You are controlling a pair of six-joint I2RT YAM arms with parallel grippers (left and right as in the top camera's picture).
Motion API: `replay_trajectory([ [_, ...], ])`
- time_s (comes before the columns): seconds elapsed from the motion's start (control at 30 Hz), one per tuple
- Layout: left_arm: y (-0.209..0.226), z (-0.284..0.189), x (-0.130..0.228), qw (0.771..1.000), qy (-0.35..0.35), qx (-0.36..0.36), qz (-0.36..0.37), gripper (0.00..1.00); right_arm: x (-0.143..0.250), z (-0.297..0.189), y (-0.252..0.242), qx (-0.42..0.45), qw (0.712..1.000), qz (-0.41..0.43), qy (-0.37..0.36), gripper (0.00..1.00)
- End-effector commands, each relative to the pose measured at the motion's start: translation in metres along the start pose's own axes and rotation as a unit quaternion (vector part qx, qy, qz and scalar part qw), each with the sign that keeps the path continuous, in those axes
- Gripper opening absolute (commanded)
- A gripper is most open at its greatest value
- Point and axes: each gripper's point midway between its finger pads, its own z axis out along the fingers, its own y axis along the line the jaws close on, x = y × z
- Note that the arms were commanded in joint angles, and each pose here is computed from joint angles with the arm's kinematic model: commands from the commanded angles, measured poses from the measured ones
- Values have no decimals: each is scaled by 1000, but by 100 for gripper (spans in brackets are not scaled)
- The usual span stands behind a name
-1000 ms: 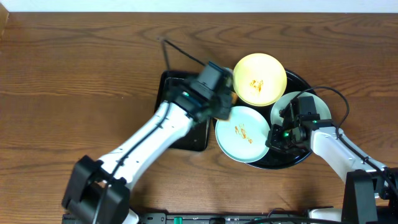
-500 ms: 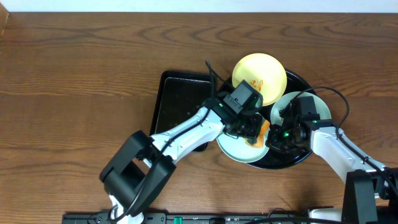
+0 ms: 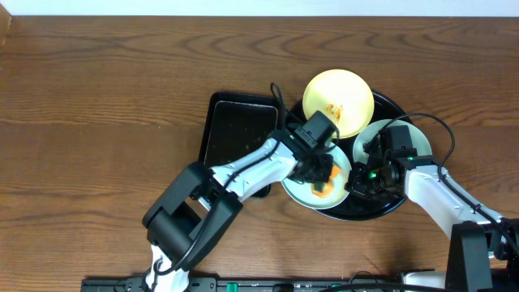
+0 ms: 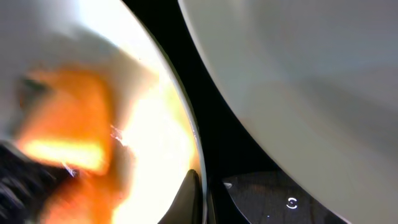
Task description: Clean dirty plates on tray and stack at the side
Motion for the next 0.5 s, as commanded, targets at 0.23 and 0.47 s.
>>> replay_trajectory([
  [0.23, 33, -87, -47, 993, -113, -45, 5, 7, 7, 3, -8, 21, 1000, 0, 8, 1],
  [0.47, 51, -157, -40, 981, -163, -103, 4, 8, -1, 3, -5, 14, 1000, -17, -7, 5],
])
